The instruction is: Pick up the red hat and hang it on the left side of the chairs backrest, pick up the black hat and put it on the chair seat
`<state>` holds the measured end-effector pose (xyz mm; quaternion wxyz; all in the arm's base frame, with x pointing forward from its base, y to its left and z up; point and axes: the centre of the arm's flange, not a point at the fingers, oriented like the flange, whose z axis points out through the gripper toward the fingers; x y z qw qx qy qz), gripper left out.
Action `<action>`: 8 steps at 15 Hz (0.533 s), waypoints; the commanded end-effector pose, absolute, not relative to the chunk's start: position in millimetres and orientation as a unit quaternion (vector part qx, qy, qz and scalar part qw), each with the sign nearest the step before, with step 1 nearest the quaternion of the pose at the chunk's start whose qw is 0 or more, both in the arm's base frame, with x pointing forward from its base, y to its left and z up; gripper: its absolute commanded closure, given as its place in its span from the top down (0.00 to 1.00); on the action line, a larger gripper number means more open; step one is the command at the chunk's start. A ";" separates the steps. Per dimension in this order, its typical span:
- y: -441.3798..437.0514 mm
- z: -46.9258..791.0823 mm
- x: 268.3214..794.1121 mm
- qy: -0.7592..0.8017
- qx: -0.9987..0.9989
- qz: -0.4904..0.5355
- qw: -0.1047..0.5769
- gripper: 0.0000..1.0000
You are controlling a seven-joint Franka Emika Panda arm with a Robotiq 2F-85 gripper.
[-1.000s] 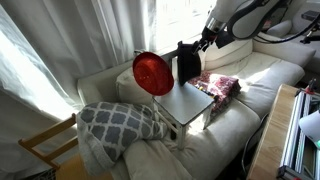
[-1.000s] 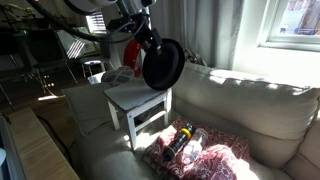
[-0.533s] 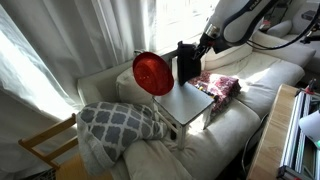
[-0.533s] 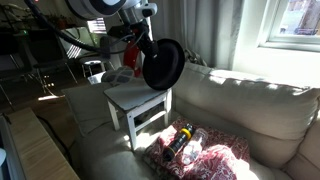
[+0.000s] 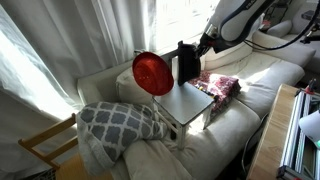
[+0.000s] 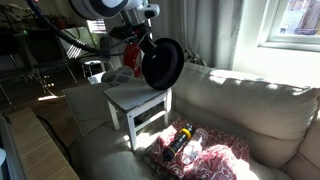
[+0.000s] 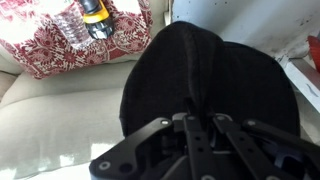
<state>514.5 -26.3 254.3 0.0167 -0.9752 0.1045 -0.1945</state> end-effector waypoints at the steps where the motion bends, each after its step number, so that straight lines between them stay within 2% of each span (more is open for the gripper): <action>1: -37.3 273.3 514.2 0.095 -0.974 -0.207 0.015 0.01; 4: -37.6 310.3 508.3 0.065 -0.978 -0.200 -0.010 0.02; 8: -29.4 346.0 494.5 -0.008 -0.988 -0.139 -0.067 0.02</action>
